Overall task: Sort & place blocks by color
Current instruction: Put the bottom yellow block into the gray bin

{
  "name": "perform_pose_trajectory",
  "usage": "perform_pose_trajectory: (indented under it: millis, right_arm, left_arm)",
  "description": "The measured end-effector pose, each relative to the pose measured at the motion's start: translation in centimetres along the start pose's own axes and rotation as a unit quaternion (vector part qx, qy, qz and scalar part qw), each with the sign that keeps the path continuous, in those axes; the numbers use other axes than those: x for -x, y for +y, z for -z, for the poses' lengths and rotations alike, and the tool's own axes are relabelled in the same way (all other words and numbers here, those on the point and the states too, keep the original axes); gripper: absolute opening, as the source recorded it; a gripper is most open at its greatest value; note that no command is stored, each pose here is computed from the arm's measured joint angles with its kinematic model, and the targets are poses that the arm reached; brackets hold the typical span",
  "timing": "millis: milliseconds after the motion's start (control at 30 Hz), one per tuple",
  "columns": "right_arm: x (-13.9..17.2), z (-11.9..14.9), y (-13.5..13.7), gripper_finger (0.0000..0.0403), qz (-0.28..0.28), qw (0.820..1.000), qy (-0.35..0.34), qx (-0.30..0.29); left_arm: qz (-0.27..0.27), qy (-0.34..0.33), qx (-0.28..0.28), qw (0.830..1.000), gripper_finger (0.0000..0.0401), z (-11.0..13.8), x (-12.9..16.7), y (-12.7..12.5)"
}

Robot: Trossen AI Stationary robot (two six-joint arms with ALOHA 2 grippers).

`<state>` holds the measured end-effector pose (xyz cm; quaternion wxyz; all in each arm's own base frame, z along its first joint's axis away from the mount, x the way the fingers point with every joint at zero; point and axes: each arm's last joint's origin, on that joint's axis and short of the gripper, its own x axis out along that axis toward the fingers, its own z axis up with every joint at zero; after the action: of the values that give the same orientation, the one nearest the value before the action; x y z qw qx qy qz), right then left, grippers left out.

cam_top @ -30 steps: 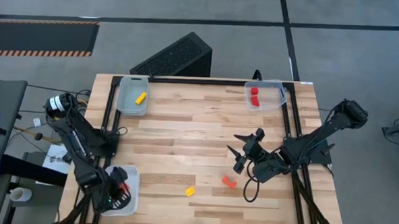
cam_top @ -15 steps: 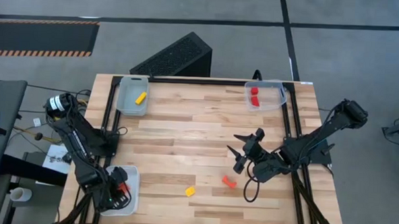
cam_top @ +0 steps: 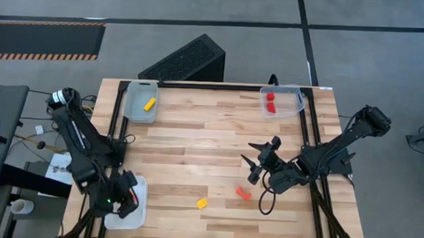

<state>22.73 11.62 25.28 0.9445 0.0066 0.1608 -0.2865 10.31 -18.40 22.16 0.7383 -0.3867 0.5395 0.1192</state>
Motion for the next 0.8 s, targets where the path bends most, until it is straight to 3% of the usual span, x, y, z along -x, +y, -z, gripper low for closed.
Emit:
perform_pose_trajectory:
  millis: [267,433,633,800]
  right_arm:
    - [0.0,0.0,0.0,0.026,-0.001,1.0,-0.001,-0.003]
    - [0.0,0.0,0.0,0.026,-0.001,1.0,-0.001,-0.003]
    - [0.0,0.0,0.0,0.026,-0.001,1.0,-0.001,-0.002]
    - [0.0,0.0,0.0,0.026,-0.001,1.0,0.0,-0.002]
  left_arm:
    - [0.065,-0.151,-0.09,0.982,0.0238,-2.8,2.5,-0.1]
    - [0.058,-0.255,-0.172,0.95,0.0238,-4.9,2.9,-0.8]
    - [0.061,-0.325,-0.238,0.913,0.0238,-7.5,3.0,-2.4]
    - [0.104,-0.377,-0.281,0.876,0.0238,-8.9,3.3,-4.4]
